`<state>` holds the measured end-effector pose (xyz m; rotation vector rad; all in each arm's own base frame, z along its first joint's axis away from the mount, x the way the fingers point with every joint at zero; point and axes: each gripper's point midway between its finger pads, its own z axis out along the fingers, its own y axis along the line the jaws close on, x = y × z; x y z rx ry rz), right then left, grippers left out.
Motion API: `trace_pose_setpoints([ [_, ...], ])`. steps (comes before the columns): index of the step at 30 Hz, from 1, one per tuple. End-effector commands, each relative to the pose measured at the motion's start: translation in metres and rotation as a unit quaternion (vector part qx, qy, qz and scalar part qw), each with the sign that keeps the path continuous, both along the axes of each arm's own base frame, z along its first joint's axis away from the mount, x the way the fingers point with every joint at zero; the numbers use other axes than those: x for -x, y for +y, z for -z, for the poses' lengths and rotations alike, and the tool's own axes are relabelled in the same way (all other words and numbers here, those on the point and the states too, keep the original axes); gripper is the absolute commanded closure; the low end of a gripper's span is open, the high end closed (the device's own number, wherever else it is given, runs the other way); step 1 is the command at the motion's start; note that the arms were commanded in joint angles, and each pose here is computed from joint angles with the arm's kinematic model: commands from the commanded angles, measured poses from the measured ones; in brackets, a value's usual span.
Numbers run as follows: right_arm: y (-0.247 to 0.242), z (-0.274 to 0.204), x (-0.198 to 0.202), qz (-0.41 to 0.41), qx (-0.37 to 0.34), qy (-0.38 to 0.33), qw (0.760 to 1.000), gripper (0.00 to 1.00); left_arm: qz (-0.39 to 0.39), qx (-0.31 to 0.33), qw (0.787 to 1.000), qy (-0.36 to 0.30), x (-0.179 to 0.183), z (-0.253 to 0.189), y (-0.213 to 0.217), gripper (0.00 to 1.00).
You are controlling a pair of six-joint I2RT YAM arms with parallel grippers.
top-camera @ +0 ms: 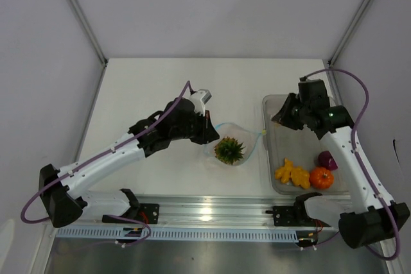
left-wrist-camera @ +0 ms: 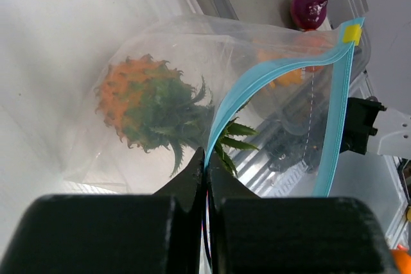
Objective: Place the food in the zip-top bag and seal the zipper
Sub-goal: Pick up the fake vegetable from the bin, then place the fake vegetable in the zipper food storage bag.
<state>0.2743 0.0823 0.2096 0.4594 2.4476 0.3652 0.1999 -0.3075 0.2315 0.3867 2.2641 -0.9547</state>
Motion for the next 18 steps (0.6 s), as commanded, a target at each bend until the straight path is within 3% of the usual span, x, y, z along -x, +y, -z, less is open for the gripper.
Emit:
trace_pose_setpoints([
  [1, 0.059, -0.074, 0.032, -0.094, -0.086, -0.063, 0.990, 0.94, -0.011, 0.004, 1.000, -0.022, -0.013, -0.020, -0.003, 0.99],
  [4, 0.080, -0.114, 0.053, -0.124, -0.106, -0.115, 0.980, 0.94, -0.017, -0.009, 1.000, -0.018, -0.016, -0.016, -0.002, 1.00],
  [9, 0.107, -0.145, 0.087, -0.193, -0.155, -0.137, 0.959, 0.91, -0.021, -0.018, 0.999, -0.019, -0.022, -0.016, -0.003, 0.99],
  [11, 0.127, -0.144, 0.102, -0.246, -0.182, -0.131, 0.943, 0.89, -0.020, -0.020, 0.999, -0.017, -0.021, -0.015, -0.004, 0.99],
  [18, 0.168, -0.098, 0.125, -0.330, -0.176, -0.072, 0.925, 0.79, -0.016, -0.012, 1.000, -0.020, -0.023, -0.028, -0.006, 0.99],
])
